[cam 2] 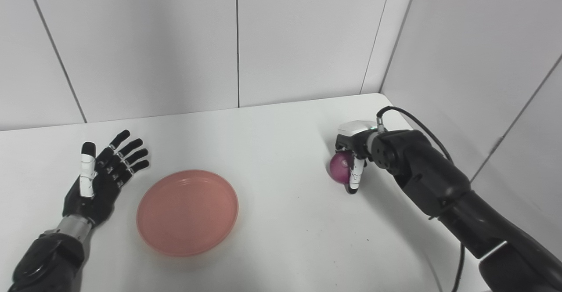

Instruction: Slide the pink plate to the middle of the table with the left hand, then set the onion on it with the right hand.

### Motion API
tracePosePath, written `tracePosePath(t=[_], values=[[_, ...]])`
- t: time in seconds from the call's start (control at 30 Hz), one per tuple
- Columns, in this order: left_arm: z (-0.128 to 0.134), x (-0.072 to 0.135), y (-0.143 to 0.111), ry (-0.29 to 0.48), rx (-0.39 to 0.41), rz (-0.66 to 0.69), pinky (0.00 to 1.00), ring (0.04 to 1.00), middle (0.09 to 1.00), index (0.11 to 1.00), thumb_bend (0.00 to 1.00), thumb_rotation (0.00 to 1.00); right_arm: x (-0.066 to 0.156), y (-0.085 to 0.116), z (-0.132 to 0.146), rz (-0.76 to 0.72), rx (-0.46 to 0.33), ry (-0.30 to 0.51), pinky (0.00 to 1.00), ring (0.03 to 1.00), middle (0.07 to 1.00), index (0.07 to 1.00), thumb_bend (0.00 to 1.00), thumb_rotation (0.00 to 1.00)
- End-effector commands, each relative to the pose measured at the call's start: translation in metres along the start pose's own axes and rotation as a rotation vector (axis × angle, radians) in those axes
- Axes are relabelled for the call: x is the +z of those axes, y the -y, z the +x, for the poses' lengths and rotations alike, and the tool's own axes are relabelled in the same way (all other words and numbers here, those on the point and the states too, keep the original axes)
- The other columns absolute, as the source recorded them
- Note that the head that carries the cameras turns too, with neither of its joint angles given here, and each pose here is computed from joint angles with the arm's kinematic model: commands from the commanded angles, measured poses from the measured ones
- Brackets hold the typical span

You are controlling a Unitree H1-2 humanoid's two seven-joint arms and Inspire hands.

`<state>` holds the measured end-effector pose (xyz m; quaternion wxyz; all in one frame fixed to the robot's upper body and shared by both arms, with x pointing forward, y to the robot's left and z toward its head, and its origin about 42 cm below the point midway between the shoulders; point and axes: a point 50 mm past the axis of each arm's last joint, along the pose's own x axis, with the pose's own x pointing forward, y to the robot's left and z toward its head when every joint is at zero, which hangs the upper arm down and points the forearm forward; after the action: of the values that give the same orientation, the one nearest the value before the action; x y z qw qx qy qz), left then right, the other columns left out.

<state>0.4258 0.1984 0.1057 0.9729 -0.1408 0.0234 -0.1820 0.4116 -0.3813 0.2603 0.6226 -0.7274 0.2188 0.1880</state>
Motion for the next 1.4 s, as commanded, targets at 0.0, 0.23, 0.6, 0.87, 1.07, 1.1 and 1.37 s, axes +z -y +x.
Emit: tracePosePath(t=[0.0,0.23,0.6,0.87,1.07,1.1,1.37], values=[[-0.023,-0.040,-0.013,-0.160,0.062,-0.023,0.80,0.828,0.855,0.900,0.89,0.91,-0.007,0.008,-0.004,-0.026,0.008,0.010,0.29,0.374,0.474,0.487,0.52,0.14],[-0.022,-0.041,-0.014,-0.164,0.069,-0.011,0.77,0.809,0.837,0.879,0.90,0.90,-0.003,0.026,-0.017,-0.026,-0.042,0.012,0.30,0.392,0.464,0.497,0.53,0.01],[-0.020,-0.040,-0.010,-0.162,0.075,-0.015,0.78,0.814,0.843,0.889,0.88,0.90,0.005,0.067,-0.031,-0.044,-0.121,0.058,0.35,0.427,0.482,0.496,0.53,0.00],[-0.021,-0.038,-0.008,-0.161,0.077,-0.010,0.78,0.821,0.847,0.898,0.87,0.91,0.011,0.083,-0.038,-0.074,-0.154,0.081,0.39,0.475,0.495,0.486,0.53,0.00],[-0.021,-0.039,-0.008,-0.166,0.078,-0.009,0.77,0.820,0.846,0.898,0.88,0.91,0.021,0.097,-0.045,-0.078,-0.186,0.114,0.36,0.444,0.492,0.487,0.53,0.00],[-0.020,-0.039,-0.008,-0.167,0.079,-0.010,0.78,0.820,0.845,0.900,0.88,0.91,0.024,0.100,-0.046,-0.083,-0.192,0.121,0.36,0.441,0.486,0.491,0.53,0.00],[-0.018,-0.044,0.001,-0.167,0.070,-0.009,0.78,0.821,0.851,0.907,0.88,0.91,0.071,0.122,-0.070,-0.162,-0.296,0.272,0.37,0.452,0.489,0.486,0.53,0.00]])
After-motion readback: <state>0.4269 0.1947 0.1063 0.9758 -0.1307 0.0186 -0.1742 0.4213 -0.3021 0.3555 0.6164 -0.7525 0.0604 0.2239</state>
